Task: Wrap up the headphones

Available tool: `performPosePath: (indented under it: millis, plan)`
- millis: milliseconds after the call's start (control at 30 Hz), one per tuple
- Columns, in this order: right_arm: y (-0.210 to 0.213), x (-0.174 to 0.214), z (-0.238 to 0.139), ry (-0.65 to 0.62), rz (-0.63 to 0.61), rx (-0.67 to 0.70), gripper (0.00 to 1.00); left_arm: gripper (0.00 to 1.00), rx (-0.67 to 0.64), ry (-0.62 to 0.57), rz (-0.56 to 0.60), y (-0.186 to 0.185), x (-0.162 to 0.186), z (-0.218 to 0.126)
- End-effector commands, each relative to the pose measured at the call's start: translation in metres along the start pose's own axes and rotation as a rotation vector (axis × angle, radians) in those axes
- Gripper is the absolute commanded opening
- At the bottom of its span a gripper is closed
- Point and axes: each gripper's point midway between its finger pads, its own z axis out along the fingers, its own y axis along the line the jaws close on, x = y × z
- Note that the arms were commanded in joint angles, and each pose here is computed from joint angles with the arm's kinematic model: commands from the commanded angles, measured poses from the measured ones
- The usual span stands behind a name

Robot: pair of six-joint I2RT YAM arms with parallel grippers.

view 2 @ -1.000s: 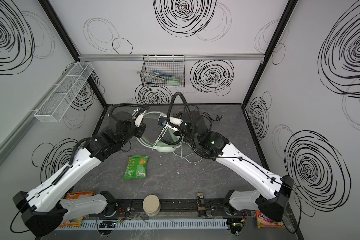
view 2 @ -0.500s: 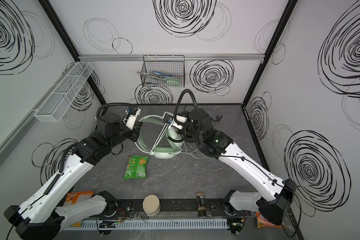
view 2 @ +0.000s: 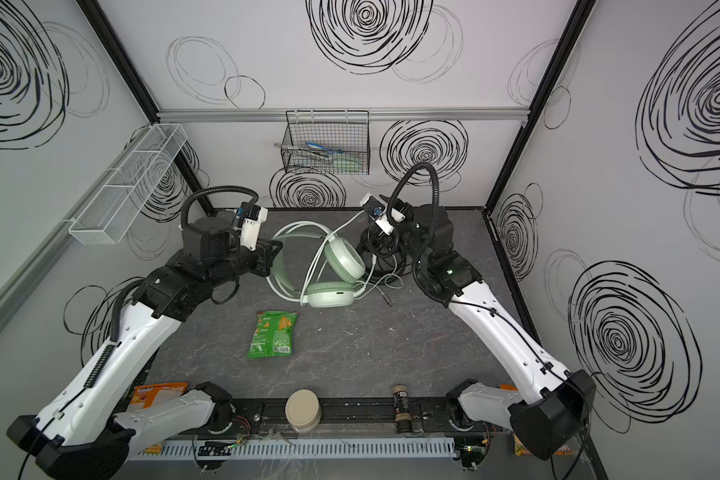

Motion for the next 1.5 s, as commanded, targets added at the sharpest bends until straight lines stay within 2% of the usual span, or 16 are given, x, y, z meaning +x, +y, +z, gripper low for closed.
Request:
performPosePath:
  millis: [0, 233, 533, 700, 867, 1033, 1167, 1333, 1467]
  plan:
    - [-0.012, 0.003, 0.01, -0.082, 0.113, 0.026, 0.48, 0.0, 0.1, -0.096, -0.05, -0.02, -0.039, -0.024]
    - [-0.012, 0.019, 0.017, -0.12, 0.233, 0.012, 0.48, 0.0, 0.188, -0.151, -0.059, -0.037, -0.069, -0.041]
    - [0.026, 0.046, 0.032, -0.13, 0.398, -0.106, 0.51, 0.0, 0.239, -0.194, -0.082, -0.046, -0.103, -0.058]
    - [0.041, 0.064, 0.037, -0.11, 0.468, -0.125, 0.44, 0.0, 0.263, -0.244, -0.113, -0.047, -0.122, -0.07]
    - [0.063, 0.066, 0.039, -0.1, 0.493, -0.168, 0.36, 0.0, 0.25, -0.3, -0.136, -0.042, -0.141, -0.079]
    - [0.087, 0.068, 0.037, -0.078, 0.499, -0.212, 0.24, 0.0, 0.236, -0.379, -0.185, -0.034, -0.159, -0.085]
    - [0.107, 0.069, 0.03, -0.071, 0.517, -0.247, 0.22, 0.0, 0.267, -0.428, -0.227, -0.032, -0.174, -0.086]
    - [0.122, 0.056, 0.021, -0.09, 0.521, -0.279, 0.27, 0.0, 0.303, -0.522, -0.303, -0.031, -0.188, -0.091]
    - [0.136, 0.044, 0.012, -0.096, 0.516, -0.326, 0.17, 0.0, 0.228, -0.567, -0.374, -0.013, -0.192, -0.086]
